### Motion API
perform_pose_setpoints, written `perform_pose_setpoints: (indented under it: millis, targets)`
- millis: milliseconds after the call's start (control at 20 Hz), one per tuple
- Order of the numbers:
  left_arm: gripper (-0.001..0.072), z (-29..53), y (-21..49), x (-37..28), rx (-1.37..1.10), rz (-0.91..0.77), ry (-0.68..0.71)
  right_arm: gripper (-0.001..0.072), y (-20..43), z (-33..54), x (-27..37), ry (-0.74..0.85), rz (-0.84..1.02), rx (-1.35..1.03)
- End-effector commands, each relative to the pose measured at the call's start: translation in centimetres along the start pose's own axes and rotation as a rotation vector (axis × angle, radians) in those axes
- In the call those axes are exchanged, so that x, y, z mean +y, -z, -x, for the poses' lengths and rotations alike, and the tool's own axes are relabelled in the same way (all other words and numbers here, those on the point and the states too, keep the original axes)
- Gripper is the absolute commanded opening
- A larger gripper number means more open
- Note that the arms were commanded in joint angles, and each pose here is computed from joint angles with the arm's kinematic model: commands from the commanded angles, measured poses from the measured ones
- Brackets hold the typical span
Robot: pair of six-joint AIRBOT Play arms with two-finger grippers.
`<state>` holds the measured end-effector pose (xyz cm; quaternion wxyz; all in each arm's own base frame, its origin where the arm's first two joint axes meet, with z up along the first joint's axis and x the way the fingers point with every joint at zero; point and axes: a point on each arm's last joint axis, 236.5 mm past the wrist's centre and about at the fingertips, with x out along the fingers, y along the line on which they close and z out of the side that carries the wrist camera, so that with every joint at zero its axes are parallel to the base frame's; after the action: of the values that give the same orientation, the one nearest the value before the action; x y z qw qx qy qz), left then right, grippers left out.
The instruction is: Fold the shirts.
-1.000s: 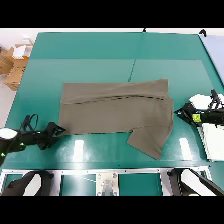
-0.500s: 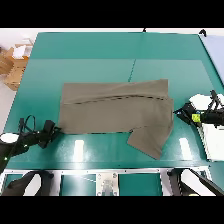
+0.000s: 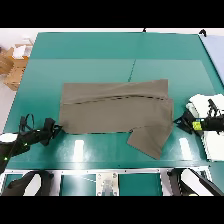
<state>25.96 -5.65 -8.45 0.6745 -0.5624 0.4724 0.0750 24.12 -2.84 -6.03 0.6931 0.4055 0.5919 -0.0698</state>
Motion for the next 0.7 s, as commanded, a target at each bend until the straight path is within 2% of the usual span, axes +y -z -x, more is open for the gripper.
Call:
perform_pose_setpoints:
  millis: [0, 300, 650]
  targets:
    - [0.0025, 0.1, 0.2, -1.3, 0.009, -0.027, 0.053, 0.0403, 4.1, -1.2, -2.7, 0.055, -0.089, 0.093]
    - [0.0025, 0.1, 0.5, -1.3, 0.019, -0.046, 0.053, 0.0402, 9.3, -5.3, -4.0, 0.052, -0.119, 0.233]
    - [0.0025, 0.1, 0.9, -1.9, 0.035, -0.074, 0.081, 0.0389, 6.6, -5.9, 0.9, -0.168, -0.042, 0.134]
